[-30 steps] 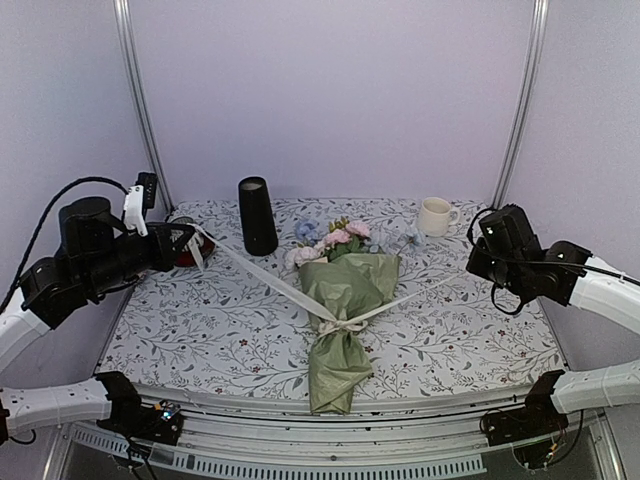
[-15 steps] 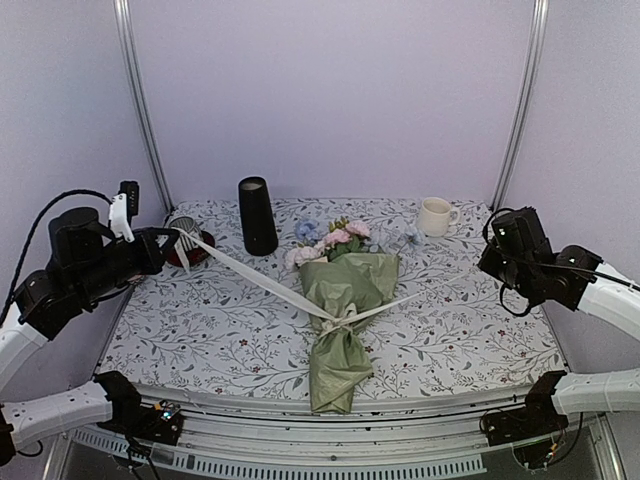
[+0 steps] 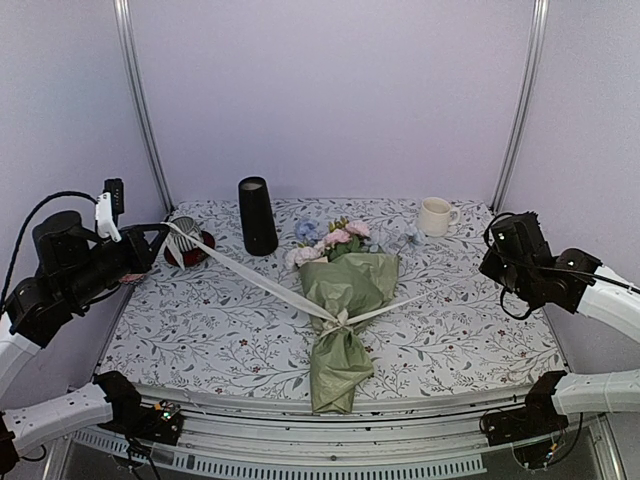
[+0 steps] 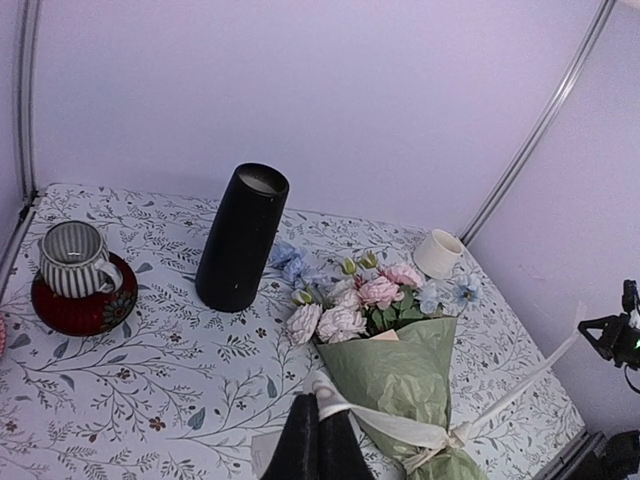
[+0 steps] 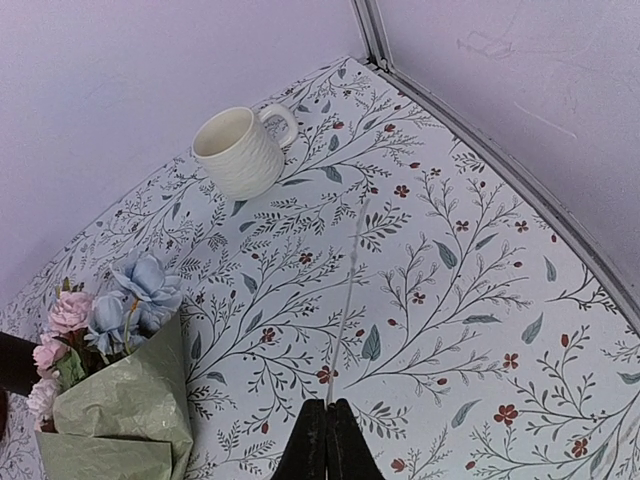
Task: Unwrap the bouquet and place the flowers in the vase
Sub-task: Untie the ribbon from the tied bouquet.
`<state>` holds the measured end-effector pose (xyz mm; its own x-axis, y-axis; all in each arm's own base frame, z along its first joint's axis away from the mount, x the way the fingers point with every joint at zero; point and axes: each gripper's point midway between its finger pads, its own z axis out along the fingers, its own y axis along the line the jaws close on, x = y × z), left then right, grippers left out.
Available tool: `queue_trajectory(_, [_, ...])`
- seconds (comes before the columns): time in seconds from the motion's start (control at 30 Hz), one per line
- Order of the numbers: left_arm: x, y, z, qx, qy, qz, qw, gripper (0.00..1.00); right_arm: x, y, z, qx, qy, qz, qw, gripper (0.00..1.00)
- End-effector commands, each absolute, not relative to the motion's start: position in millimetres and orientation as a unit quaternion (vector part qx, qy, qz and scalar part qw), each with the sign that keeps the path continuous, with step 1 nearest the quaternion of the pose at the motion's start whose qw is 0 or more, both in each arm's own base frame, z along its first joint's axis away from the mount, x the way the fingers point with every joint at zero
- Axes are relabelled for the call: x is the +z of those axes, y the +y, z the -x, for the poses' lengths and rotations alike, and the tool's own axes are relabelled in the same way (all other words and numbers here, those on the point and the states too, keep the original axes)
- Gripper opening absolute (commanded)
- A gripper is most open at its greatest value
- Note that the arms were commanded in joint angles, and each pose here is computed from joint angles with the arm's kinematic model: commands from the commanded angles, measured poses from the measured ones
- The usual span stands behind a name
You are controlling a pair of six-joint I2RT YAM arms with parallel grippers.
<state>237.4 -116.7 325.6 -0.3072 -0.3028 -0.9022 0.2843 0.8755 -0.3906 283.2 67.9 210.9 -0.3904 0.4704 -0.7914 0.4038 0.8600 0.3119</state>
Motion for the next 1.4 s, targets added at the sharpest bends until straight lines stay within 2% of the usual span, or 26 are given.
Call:
queue_trajectory(0.0, [339.8, -110.9, -238.0, -0.242, 0.759, 0.01, 0.605, 0.0, 211.4, 58.2, -281.1, 0.02, 0.826, -0.275, 0.492, 0.02])
queue_trajectory(0.77, [317.1, -86.2, -246.0, -0.174, 0.775, 0.036, 0.607, 0.0, 255.5, 29.3, -270.6, -0.007, 0.786, -0.297, 0.542, 0.02])
queue_trajectory(0.97, [323.2, -61.8, -239.9, -0.128, 0.77, 0.064, 0.621, 0.0, 270.2, 14.1, -260.5, -0.012, 0.762, -0.317, 0.564, 0.02])
queue_trajectory(1.37, [342.2, -40.9, -225.2, -0.115, 0.742, 0.088, 0.655, 0.0, 302.9, -3.1, -244.6, 0.013, 0.718, -0.337, 0.609, 0.02])
